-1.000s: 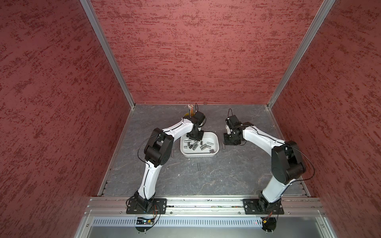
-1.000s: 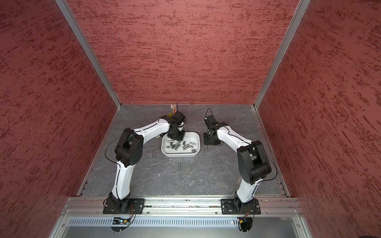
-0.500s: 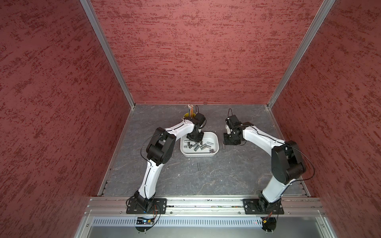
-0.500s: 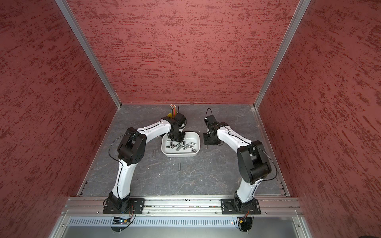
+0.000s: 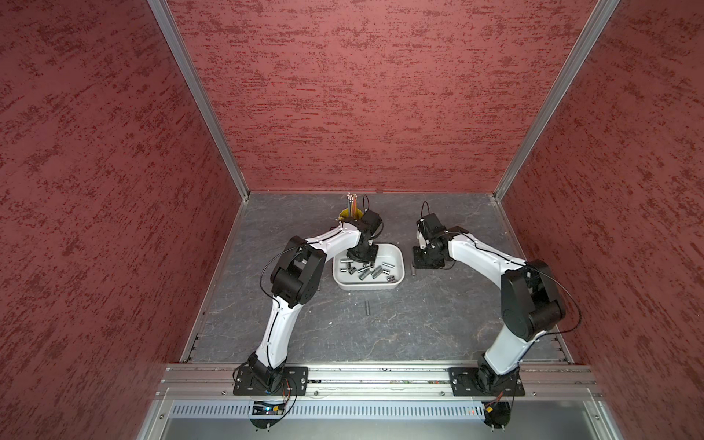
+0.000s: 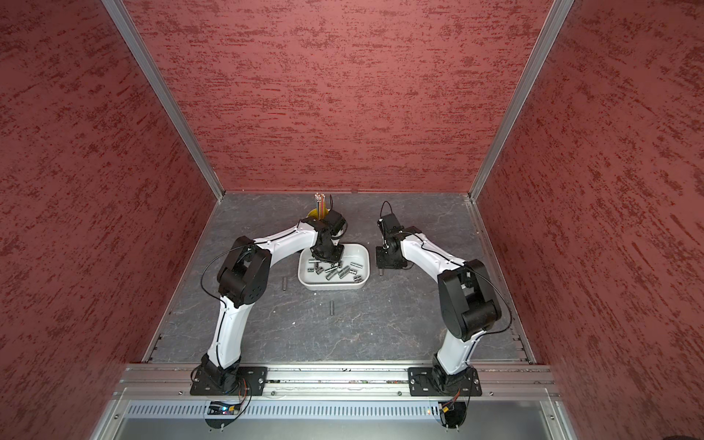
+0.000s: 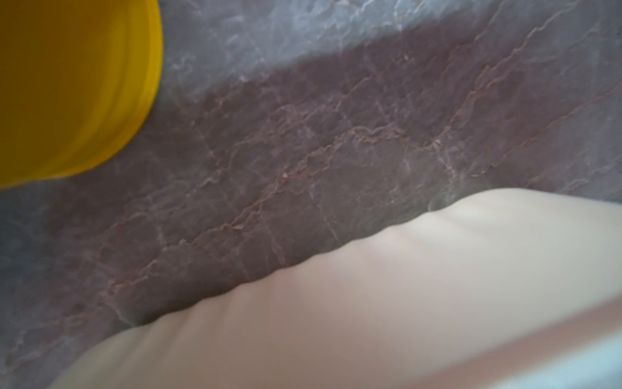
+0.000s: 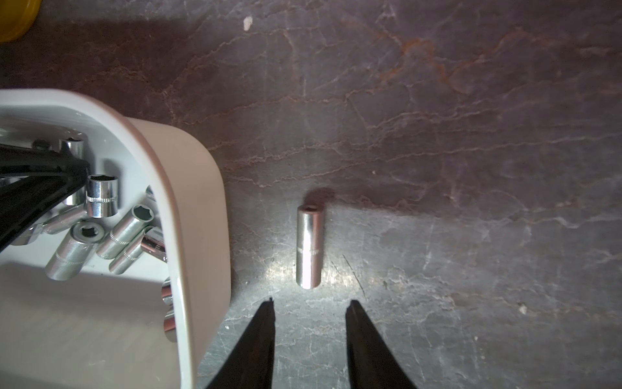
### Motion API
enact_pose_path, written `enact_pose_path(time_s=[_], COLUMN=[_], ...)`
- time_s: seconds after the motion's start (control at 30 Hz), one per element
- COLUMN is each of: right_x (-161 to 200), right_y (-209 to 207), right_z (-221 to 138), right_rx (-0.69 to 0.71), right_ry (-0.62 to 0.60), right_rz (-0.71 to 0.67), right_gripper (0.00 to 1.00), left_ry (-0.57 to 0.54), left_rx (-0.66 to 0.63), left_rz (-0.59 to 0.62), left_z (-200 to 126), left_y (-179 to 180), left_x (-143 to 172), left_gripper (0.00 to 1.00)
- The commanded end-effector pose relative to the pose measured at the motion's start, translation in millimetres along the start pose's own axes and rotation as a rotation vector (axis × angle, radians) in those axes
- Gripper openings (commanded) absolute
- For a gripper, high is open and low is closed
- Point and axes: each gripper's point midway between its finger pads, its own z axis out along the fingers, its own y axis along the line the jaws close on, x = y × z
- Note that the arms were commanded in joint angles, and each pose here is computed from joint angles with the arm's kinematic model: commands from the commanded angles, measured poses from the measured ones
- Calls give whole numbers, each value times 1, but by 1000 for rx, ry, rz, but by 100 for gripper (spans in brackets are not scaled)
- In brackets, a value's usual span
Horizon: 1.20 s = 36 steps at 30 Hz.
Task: Take out the socket from the storage box
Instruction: Pick up the socket head from the storage box, then place the socket head at the center of the board.
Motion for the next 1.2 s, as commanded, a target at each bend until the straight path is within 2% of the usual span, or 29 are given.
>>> enact_pose_path(time_s=[0.0, 0.37, 0.7, 0.87, 1.0, 1.17], right_x=[-3, -6, -7, -6, -6, -8], right_y=[4, 7, 10, 11, 12, 11], right_z=[-2, -10, -9, -10, -11, -13], right_rx=[-21, -33, -52, -60, -61, -60], right_ry=[-20, -49, -51, -52, -53, -64], right_rz=[-15, -18, -19, -20, -21, -19], right_gripper=[38, 38, 38, 38, 38, 38], left_ry=[-49, -151, -153, -137, -93, -49], left_rx=[28, 83, 121, 123, 125, 106], left_rz=[-28, -86, -213, -250, -282, -278], left_z=[-27, -100, -144, -145, -130, -101], left_y=[-11, -22, -18, -18, -20, -31], left_x=[-4, 0, 75, 124, 160, 186], left_gripper=[0, 0, 0, 0, 0, 0])
